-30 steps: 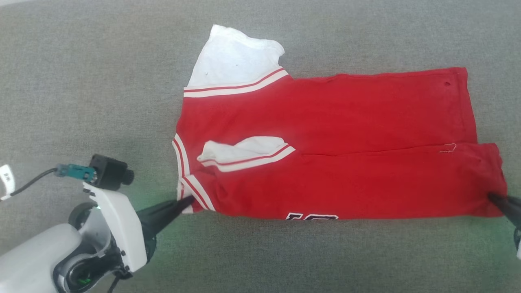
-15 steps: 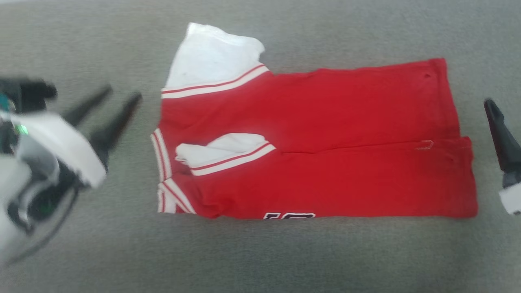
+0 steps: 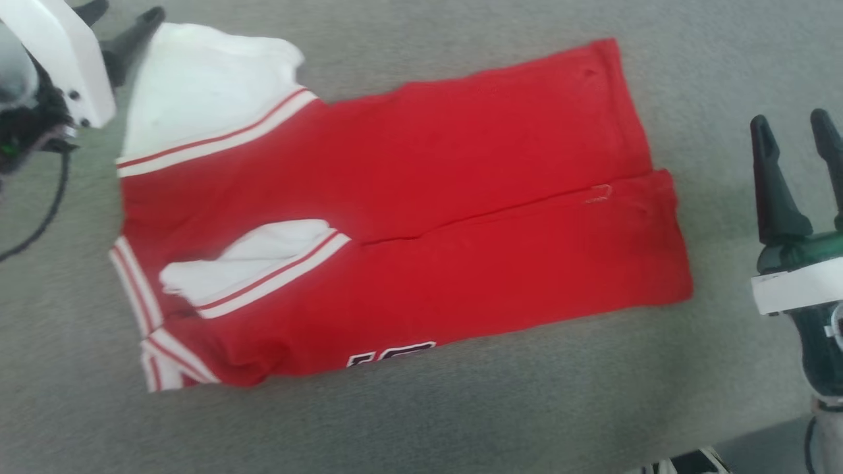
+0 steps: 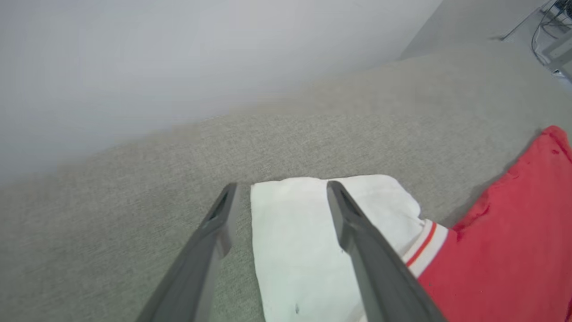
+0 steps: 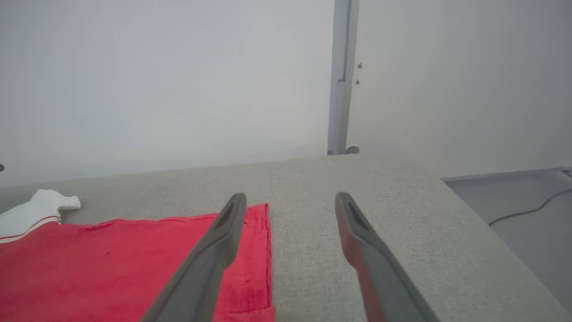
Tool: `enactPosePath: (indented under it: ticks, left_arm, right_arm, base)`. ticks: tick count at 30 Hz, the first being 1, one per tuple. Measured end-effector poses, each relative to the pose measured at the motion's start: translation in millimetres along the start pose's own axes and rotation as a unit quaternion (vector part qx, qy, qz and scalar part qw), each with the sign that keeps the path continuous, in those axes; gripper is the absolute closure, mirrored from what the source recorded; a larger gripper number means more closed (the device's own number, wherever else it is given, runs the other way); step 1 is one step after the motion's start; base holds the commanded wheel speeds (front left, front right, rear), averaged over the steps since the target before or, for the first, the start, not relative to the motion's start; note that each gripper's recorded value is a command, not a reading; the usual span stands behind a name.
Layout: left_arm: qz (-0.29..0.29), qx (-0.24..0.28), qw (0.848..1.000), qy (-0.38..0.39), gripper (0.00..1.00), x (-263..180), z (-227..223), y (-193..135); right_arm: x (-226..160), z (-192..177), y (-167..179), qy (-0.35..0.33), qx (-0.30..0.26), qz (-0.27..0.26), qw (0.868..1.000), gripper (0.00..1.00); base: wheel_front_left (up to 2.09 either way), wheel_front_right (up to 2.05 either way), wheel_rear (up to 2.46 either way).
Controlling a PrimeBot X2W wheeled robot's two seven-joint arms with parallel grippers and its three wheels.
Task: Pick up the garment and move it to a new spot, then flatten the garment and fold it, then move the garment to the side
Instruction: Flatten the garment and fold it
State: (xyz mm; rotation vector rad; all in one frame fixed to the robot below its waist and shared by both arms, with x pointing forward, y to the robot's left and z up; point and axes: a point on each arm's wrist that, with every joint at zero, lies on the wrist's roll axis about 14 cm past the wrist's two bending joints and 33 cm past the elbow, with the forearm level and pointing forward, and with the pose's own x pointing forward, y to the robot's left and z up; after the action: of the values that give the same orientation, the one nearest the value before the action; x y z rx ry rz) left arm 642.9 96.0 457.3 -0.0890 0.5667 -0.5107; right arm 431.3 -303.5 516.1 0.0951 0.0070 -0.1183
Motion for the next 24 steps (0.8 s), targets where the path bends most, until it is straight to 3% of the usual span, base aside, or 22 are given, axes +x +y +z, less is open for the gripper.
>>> enactPosePath:
  ticks: [5, 7, 10, 11, 12, 13, 15, 19, 24]
  left_arm:
    - [0.008, -0.008, 0.994, 0.113, 0.00, 22, -32, 8]
    - [0.010, -0.022, 0.981, 0.192, 0.00, 30, -56, 13]
    - [0.000, -0.041, 0.973, 0.226, 0.00, 35, -63, 10]
    - [-0.004, -0.039, 0.971, 0.234, 0.05, 37, -62, 10]
    - [-0.008, -0.037, 0.970, 0.239, 0.40, 39, -62, 8]
    - [-0.011, -0.037, 0.970, 0.241, 0.55, 42, -62, 7]
    - [-0.016, -0.037, 0.969, 0.245, 1.00, 44, -62, 6]
    - [-0.029, -0.043, 0.968, 0.246, 1.00, 46, -65, 0]
    - [-0.039, -0.044, 0.970, 0.238, 1.00, 45, -65, -4]
  right_arm:
    - [-8, -13, -12, 0.018, 0.001, -0.022, 1.000, 0.00]
    - [-11, -23, -19, 0.033, -0.001, -0.032, 0.999, 0.00]
    - [-12, -27, -22, 0.040, -0.003, -0.037, 0.999, 0.00]
    - [-12, -29, -24, 0.043, -0.004, -0.040, 0.998, 0.00]
    - [-12, -31, -26, 0.047, -0.005, -0.042, 0.998, 0.00]
    - [-11, -34, -27, 0.052, -0.009, -0.041, 0.998, 0.00]
    - [-7, -38, -27, 0.066, -0.014, -0.035, 0.997, 0.00]
    - [14, -44, -14, 0.104, -0.029, 0.003, 0.994, 0.00]
    - [55, -50, 6, 0.172, -0.064, 0.060, 0.981, 0.00]
  base:
    - [0.00, 0.00, 0.00]
    - [0.00, 0.00, 0.00]
    - [0.00, 0.00, 0.00]
    - [0.00, 0.00, 0.00]
    - [0.00, 0.00, 0.00]
    - [0.00, 0.00, 0.00]
    - [0.00, 0.00, 0.00]
    - [0.00, 0.00, 0.00]
    - [0.00, 0.00, 0.00]
